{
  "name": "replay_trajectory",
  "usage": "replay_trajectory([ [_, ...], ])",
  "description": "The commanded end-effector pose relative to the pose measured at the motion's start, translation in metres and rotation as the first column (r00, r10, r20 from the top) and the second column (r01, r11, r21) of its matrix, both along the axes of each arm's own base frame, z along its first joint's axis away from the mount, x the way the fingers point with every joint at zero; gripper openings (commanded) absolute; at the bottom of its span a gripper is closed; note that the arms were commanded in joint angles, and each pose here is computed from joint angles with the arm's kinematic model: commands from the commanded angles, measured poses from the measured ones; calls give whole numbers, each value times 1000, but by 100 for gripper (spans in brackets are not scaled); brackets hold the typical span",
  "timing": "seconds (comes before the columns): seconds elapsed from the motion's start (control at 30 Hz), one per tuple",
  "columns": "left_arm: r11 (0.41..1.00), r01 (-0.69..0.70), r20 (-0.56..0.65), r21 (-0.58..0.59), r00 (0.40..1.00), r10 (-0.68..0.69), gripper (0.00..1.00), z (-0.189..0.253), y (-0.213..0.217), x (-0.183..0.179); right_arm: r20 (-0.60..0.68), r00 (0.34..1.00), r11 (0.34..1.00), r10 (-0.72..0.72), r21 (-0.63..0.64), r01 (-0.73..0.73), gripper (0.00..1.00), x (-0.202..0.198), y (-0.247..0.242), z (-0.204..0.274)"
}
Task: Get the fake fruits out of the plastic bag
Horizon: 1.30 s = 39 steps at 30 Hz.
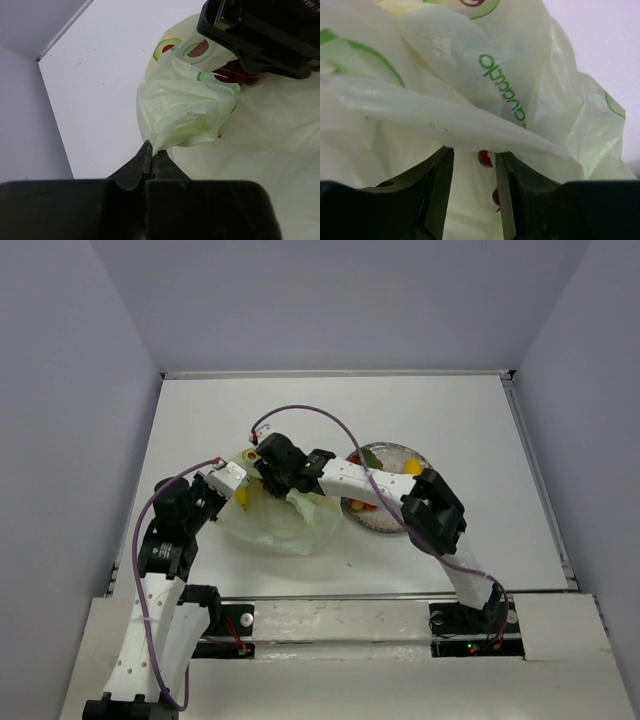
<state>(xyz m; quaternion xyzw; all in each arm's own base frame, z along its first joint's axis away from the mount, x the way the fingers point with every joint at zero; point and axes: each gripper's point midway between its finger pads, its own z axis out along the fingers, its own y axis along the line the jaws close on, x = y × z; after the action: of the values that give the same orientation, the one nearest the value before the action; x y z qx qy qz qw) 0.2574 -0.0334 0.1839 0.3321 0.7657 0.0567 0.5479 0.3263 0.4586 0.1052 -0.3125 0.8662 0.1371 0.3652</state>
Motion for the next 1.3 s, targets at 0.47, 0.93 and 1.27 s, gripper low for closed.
replay_trajectory([
  [0.47,999,-3,75,-53,997,7,0,28,-4,16,151,966,968,211,103,-227,43,-44,34,22],
  [0.93,999,-16,81,-31,997,19,0,31,0,17,126,991,999,47,-21,-45,53,-11,26,-35],
  [1.27,999,-15,81,-28,997,18,0,30,1,15,287,949,978,-134,-113,172,60,38,-10,-23],
])
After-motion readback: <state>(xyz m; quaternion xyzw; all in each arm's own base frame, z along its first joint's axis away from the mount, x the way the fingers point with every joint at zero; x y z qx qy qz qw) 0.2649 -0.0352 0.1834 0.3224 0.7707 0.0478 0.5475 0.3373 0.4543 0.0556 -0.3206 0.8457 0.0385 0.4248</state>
